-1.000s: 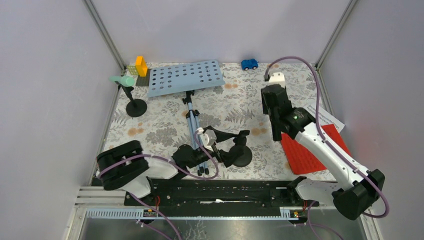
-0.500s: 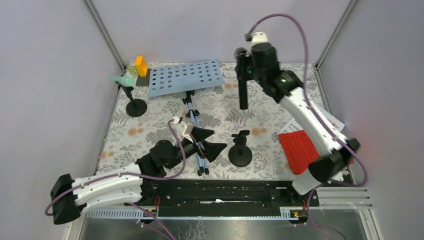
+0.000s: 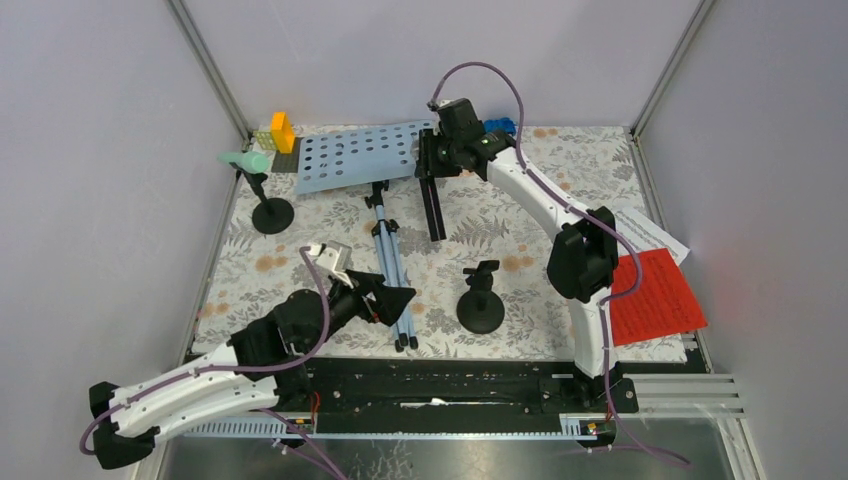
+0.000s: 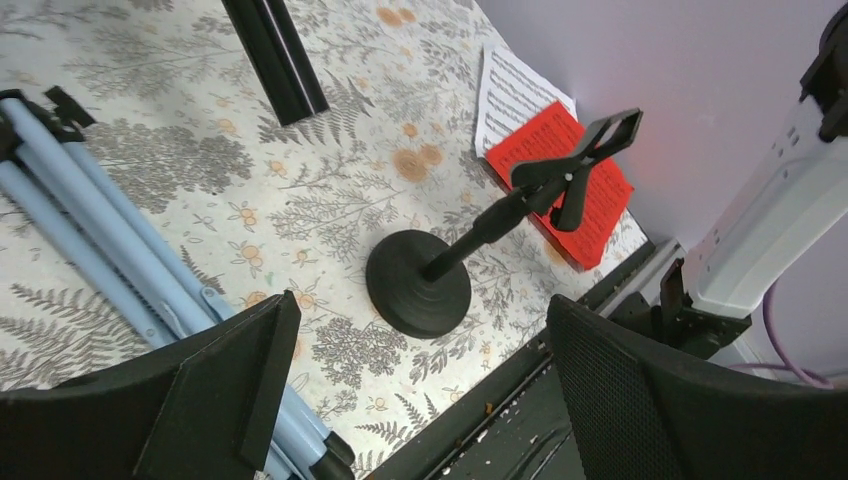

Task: Pack up the instrument practice props

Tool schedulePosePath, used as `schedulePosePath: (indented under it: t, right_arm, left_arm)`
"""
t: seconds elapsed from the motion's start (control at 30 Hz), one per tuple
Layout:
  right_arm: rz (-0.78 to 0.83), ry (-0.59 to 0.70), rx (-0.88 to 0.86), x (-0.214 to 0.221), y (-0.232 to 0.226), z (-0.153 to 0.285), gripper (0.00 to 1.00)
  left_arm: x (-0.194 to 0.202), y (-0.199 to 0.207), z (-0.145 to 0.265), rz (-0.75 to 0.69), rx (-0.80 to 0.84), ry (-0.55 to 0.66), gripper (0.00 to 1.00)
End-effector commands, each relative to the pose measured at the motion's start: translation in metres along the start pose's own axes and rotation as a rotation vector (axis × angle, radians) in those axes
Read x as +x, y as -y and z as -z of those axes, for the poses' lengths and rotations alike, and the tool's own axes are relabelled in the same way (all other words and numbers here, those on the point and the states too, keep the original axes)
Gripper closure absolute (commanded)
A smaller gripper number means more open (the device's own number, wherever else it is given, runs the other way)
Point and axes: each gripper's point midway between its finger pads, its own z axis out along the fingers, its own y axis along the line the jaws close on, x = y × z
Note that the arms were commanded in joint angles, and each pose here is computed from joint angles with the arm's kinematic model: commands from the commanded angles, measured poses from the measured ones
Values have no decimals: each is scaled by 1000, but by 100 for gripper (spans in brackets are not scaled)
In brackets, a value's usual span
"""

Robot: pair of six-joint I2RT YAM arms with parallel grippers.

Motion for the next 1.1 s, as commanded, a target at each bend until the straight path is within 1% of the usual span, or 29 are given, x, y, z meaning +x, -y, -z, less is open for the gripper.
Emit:
schedulePosePath:
  t: [0.0, 0.07, 0.1, 0.13, 0.3, 0.4, 0.53, 0.63, 0.77, 0.9, 0.97, 1.07]
  right_arm:
    - [-65, -36, -127, 14, -22, -3, 100]
    - [-91, -80, -138, 40, -17, -12, 100]
    - [-98, -76, -147, 42, -18, -12, 100]
    - [-106, -101, -145, 56, -14, -16, 100]
    - [-157, -175, -162, 94, -8, -20, 100]
    - [-208, -176, -165, 106, -6, -21, 100]
    - [-317, -163, -177, 120, -6, -26, 100]
    - [-379, -160, -176, 129, -3, -32, 96]
    - [-367, -200, -173, 146, 1, -42, 86]
    - [-353, -230, -140, 163, 11, -48, 61]
    - [-347, -238, -138, 166, 13, -48, 54]
    - [-333, -238, -143, 165, 12, -46, 40]
  left_arm:
    - [-25, -8, 12, 37, -66, 77, 1]
    - [-30, -12, 17, 40, -84, 94, 1]
    - [-33, -13, 19, 43, -90, 102, 1]
    - [-36, -14, 21, 45, -96, 112, 1]
    - [-44, -19, 28, 52, -122, 142, 1]
    - [-45, -23, 29, 62, -139, 150, 1]
    - [-45, -25, 30, 78, -153, 151, 1]
    - [-44, -26, 30, 82, -158, 148, 1]
    - [-40, -29, 30, 79, -174, 130, 1]
    - [-38, -32, 31, 81, -188, 125, 1]
    - [-37, -33, 30, 84, -192, 124, 1]
    - [-36, -33, 29, 81, -195, 122, 1]
